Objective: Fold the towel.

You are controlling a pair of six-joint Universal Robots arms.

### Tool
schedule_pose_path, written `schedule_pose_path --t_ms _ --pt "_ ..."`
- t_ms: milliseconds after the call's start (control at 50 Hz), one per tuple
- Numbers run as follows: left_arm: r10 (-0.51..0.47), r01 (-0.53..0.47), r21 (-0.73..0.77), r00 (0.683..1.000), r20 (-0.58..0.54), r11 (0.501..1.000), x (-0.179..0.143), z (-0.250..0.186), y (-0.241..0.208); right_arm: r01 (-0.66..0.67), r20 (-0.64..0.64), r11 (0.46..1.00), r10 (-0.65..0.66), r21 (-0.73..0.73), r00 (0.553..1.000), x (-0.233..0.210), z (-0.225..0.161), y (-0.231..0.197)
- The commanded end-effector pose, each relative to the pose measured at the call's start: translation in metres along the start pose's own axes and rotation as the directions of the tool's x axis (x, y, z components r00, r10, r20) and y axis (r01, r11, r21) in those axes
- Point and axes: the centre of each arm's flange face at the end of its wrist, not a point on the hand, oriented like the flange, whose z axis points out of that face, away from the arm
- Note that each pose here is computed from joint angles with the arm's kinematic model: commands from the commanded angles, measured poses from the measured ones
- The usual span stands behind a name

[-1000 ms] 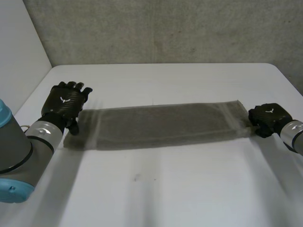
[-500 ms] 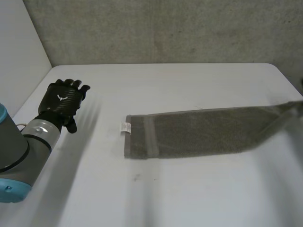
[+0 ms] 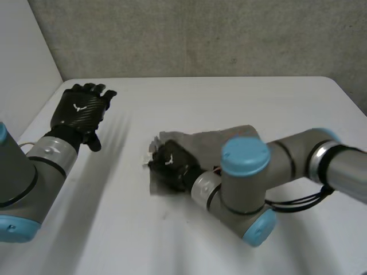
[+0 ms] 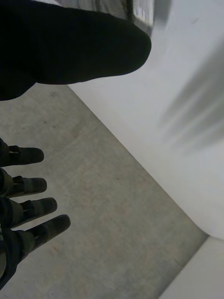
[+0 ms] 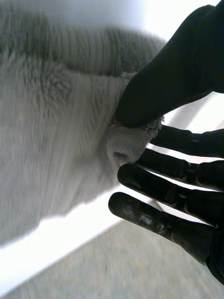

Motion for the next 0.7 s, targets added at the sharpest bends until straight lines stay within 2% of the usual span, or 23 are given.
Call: schedule_pose_path --t_ms 20,60,100,120,160,180,220,240,280,320,400,460,560,700 --pt "0.004 0.000 0.046 0.996 -0.084 0.999 0.031 0.007 -0.011 0.010 -0.017 0.998 -0.011 -0.059 1.000 -0.001 -0.006 0.006" --pt "0.002 0.004 0.063 0.995 -0.099 0.998 0.038 0.010 -0.015 0.001 -0.053 0.998 -0.004 -0.058 0.999 0.010 -0.013 -0.004" --pt "-0.011 0.022 0.086 0.991 -0.134 0.996 0.054 0.016 -0.021 -0.082 -0.140 0.994 0.071 -0.074 0.988 0.041 -0.028 -0.007" --pt "-0.011 0.022 0.086 0.991 -0.134 0.996 0.054 0.016 -0.021 -0.082 -0.141 0.994 0.071 -0.074 0.988 0.041 -0.028 -0.007" --pt "-0.054 0.074 0.107 0.982 -0.181 0.991 0.072 0.020 -0.029 -0.223 -0.239 0.971 0.197 -0.084 0.951 0.078 -0.048 0.004" --pt "-0.055 0.075 0.107 0.982 -0.181 0.991 0.072 0.020 -0.029 -0.223 -0.239 0.971 0.198 -0.084 0.951 0.078 -0.048 0.004" --pt "-0.117 0.143 0.106 0.968 -0.223 0.984 0.091 0.024 -0.032 -0.353 -0.313 0.932 0.312 -0.083 0.897 0.102 -0.068 0.015" --pt "-0.117 0.144 0.106 0.968 -0.223 0.984 0.091 0.024 -0.032 -0.354 -0.313 0.932 0.313 -0.083 0.897 0.102 -0.068 0.015" --pt "-0.152 0.175 0.080 0.960 -0.236 0.981 0.109 0.028 -0.026 -0.435 -0.360 0.893 0.371 -0.114 0.856 0.113 -0.085 0.035" --pt "-0.153 0.172 0.061 0.960 -0.233 0.983 0.115 0.030 -0.019 -0.455 -0.374 0.879 0.378 -0.141 0.847 0.116 -0.093 0.048" --pt "-0.151 0.154 -0.005 0.963 -0.225 0.988 0.128 0.030 0.001 -0.470 -0.384 0.862 0.375 -0.193 0.844 0.120 -0.107 0.071" --pt "-0.131 0.106 -0.121 0.967 -0.219 0.987 0.138 0.024 0.033 -0.448 -0.380 0.856 0.336 -0.259 0.862 0.121 -0.120 0.096" --pt "-0.108 0.061 -0.196 0.966 -0.237 0.979 0.142 0.015 0.052 -0.405 -0.369 0.854 0.279 -0.327 0.887 0.120 -0.122 0.116" --pt "-0.107 0.055 -0.210 0.964 -0.245 0.976 0.141 0.005 0.051 -0.364 -0.378 0.872 0.232 -0.327 0.896 0.127 -0.117 0.114"
